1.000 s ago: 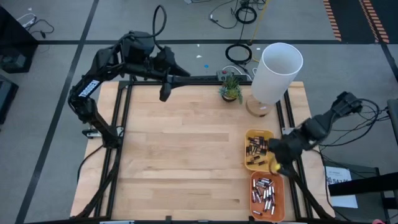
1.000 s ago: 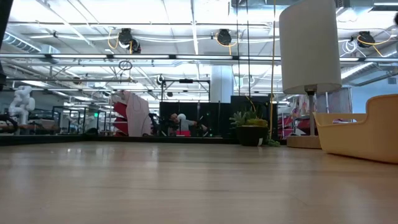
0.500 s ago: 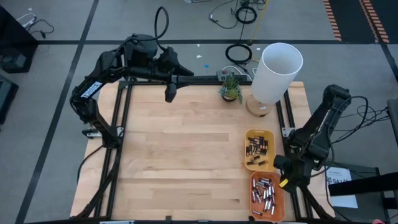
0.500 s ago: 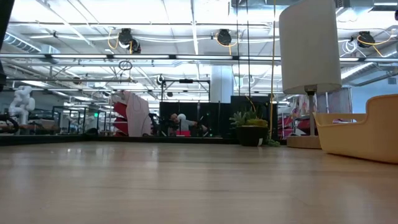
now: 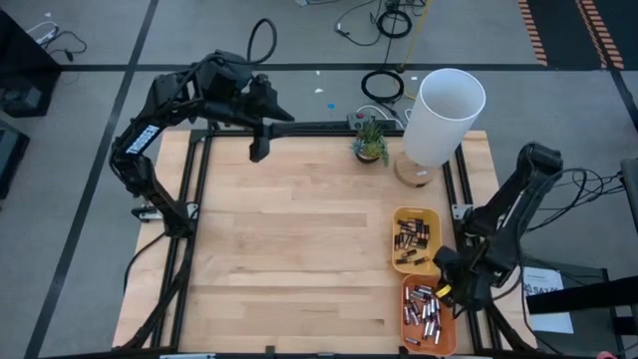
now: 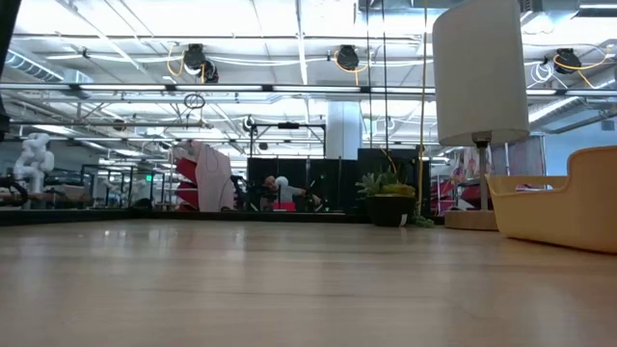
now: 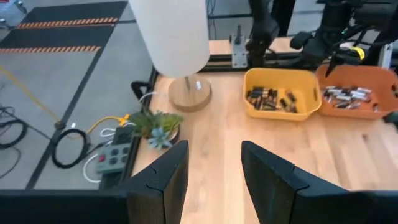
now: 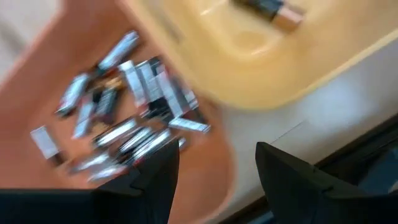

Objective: Sort batteries
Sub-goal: Move the orange bin to the left of the yellow bin

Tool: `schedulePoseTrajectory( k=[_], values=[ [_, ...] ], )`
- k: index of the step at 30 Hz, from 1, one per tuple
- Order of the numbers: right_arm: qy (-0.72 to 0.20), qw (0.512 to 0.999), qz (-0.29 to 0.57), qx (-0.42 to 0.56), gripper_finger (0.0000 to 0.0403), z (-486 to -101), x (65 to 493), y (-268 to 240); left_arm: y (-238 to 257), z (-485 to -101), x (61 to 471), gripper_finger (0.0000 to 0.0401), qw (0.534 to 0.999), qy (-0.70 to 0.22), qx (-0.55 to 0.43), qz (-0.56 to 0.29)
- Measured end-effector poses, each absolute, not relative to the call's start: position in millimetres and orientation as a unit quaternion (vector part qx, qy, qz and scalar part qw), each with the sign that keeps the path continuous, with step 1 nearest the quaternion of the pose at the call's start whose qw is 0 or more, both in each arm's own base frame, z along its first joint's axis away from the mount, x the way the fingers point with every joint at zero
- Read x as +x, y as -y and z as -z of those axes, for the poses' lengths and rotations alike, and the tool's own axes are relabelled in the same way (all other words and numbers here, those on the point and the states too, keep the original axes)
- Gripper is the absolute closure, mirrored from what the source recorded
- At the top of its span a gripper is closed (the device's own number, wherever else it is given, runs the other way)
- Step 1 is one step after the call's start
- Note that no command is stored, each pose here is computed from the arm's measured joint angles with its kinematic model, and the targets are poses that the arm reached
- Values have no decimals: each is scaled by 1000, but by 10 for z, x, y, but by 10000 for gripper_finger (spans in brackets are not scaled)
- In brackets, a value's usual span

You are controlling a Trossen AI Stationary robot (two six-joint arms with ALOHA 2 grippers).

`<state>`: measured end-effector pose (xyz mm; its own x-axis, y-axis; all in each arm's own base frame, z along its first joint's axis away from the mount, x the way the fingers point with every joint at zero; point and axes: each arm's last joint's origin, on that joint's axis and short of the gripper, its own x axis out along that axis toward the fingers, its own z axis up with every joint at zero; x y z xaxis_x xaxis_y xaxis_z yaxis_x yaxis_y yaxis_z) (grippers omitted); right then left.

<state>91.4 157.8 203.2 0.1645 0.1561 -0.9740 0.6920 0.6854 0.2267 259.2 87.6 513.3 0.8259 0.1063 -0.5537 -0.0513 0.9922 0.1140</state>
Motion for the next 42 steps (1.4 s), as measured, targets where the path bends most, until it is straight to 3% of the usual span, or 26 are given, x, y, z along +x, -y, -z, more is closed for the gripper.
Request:
schedulePoseTrajectory(
  k=[9, 19, 29, 35, 42],
  values=[
    [-625, 684, 230, 299, 217, -1679, 1046, -1808, -995, -5102, 2505, 244, 950, -309, 43, -29],
    [-623, 687, 238, 288, 393, -1564, 1085, -1869, -1042, -5125, 2503, 244, 955, -294, 34, -35],
    [-605, 674, 200, 374, 401, -1821, 1093, -1888, -1029, -5134, 2511, 244, 958, -285, 21, -17],
    [-606, 664, 208, 386, 402, -2271, 1188, -1871, -1021, -5109, 2496, 244, 954, -298, 19, -11],
    [-589, 693, 217, 355, 402, -2872, 1488, -1623, -1009, -5112, 2471, 244, 953, -301, 41, -2]
  ],
)
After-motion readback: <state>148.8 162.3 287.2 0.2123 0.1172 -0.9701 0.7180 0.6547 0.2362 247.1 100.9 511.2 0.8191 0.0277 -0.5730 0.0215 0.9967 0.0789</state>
